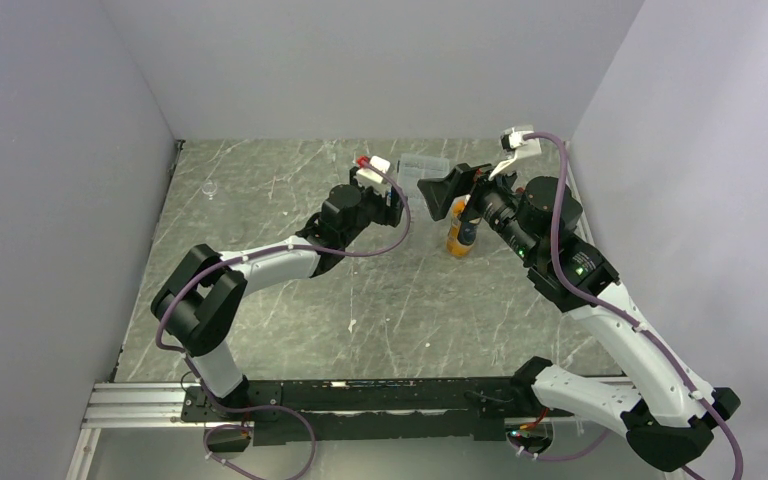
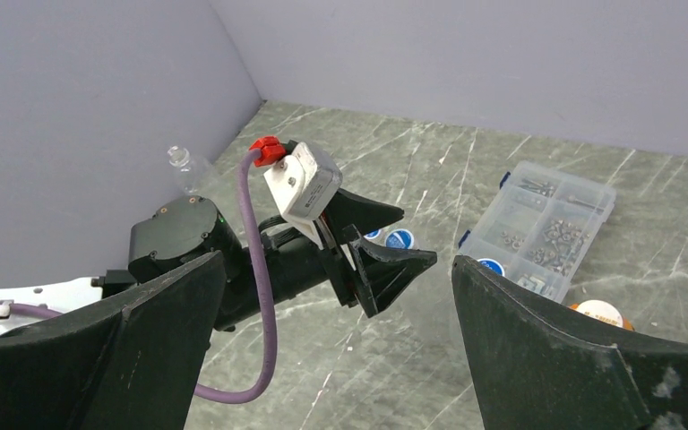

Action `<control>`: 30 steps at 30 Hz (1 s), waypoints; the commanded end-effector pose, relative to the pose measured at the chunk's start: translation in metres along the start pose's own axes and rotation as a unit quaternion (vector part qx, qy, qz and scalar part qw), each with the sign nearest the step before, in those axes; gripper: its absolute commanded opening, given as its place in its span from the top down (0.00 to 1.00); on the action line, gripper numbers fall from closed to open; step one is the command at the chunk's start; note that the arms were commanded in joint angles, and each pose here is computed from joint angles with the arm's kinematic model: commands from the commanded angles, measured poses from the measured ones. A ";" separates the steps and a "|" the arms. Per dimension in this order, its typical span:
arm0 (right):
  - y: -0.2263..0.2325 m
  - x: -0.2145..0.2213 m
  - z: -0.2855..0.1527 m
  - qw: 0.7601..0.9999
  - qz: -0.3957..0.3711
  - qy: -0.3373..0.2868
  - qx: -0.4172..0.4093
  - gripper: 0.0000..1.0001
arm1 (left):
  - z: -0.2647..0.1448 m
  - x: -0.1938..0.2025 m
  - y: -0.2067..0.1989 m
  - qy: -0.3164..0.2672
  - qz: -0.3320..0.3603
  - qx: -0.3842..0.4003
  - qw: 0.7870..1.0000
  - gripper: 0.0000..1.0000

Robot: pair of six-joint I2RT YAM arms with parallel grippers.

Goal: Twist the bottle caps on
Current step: Place the plastic bottle at the center of the board.

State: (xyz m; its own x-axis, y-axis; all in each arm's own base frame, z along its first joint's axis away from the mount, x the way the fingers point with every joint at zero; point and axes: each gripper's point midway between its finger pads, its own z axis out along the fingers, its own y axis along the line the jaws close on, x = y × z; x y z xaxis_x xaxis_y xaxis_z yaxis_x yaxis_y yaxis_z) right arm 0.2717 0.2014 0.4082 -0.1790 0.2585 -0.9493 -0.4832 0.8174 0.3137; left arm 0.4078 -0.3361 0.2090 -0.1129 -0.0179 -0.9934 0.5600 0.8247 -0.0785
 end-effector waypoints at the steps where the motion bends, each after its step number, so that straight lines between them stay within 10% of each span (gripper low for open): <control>1: 0.006 -0.010 -0.002 1.000 -0.001 -0.020 -0.015 0.00 | -0.002 -0.024 -0.011 -0.027 0.005 0.022 0.999 0.24; 30: 0.008 -0.010 -0.001 1.000 0.000 -0.019 -0.020 0.00 | -0.035 -0.117 -0.023 -0.084 -0.013 0.048 0.995 0.00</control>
State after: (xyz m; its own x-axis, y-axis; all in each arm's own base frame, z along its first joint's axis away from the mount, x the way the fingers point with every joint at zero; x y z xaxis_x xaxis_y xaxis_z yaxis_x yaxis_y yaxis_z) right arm 0.2696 0.2048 0.4071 -0.1868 0.2535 -0.9491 -0.5008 0.8066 0.3139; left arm 0.3917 -0.3363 0.2565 -0.0887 -0.0402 -0.9953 0.6086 0.7888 -0.0861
